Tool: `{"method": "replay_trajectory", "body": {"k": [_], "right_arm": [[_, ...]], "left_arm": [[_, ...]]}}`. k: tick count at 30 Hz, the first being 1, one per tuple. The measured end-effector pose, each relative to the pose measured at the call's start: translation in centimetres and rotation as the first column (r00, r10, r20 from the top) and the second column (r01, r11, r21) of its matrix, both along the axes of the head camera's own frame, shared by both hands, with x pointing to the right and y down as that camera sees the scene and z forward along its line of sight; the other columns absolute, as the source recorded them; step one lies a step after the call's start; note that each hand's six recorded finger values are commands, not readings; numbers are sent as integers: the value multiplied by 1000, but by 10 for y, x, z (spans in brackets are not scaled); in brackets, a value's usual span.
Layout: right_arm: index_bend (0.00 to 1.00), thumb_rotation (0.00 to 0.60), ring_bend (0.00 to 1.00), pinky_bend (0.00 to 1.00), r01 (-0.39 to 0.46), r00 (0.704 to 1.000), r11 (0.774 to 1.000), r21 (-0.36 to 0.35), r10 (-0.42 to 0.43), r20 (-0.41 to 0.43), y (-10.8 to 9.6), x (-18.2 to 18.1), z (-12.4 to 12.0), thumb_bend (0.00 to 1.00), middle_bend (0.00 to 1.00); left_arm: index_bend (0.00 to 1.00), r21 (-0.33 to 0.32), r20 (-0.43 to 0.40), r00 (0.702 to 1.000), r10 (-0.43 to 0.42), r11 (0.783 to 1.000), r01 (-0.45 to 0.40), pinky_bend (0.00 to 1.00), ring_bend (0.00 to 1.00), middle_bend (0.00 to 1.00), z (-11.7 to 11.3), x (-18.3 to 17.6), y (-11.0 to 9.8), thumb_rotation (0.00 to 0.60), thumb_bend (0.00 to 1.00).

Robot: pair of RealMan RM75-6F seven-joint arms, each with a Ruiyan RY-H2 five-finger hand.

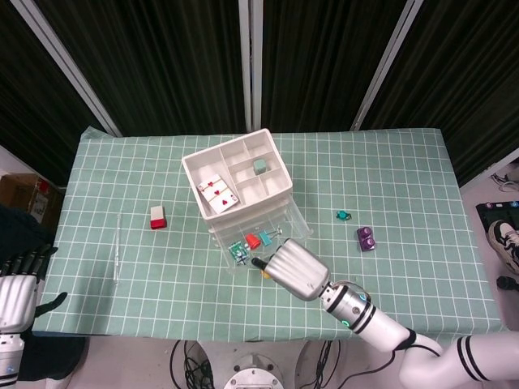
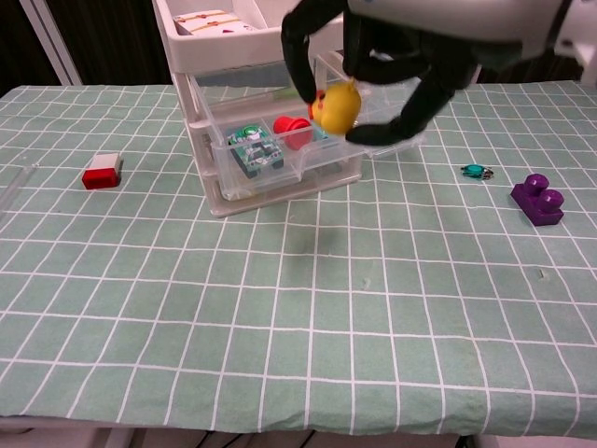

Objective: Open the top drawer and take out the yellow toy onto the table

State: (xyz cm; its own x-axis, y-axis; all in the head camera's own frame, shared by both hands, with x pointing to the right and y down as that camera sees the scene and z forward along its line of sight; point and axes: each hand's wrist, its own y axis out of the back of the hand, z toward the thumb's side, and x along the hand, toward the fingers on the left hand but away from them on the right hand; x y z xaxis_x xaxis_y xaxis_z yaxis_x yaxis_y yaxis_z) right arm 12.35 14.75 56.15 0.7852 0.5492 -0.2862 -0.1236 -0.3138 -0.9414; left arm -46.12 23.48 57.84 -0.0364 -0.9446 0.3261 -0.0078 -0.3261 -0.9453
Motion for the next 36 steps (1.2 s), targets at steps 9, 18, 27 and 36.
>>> {"method": "replay_trajectory", "body": {"k": [9,18,27,36], "right_arm": [[678,600,971,1000,130,990,991,21,-128,-56,45,6,62,324,919],[512,600,970,1000,229,965,973,20,-224,-135,69,-17,115,325,919],[69,600,965,1000,238,957,971,25,-230,-176,70,-24,122,259,919],[142,600,899,1000,156,980,984,91,-143,-138,58,-1,84,247,896]], "left_arm": [[207,-5,1,1000,-8,1000,8,189,162,172,-1,0,3,600,60],[207,-7,0,1000,-7,1000,7,189,162,172,1,0,2,600,61],[207,-10,-2,1000,-17,1000,17,189,162,172,2,-3,5,600,60],[207,0,-9,1000,-2,1000,2,189,162,172,3,-2,1,600,60]]}}
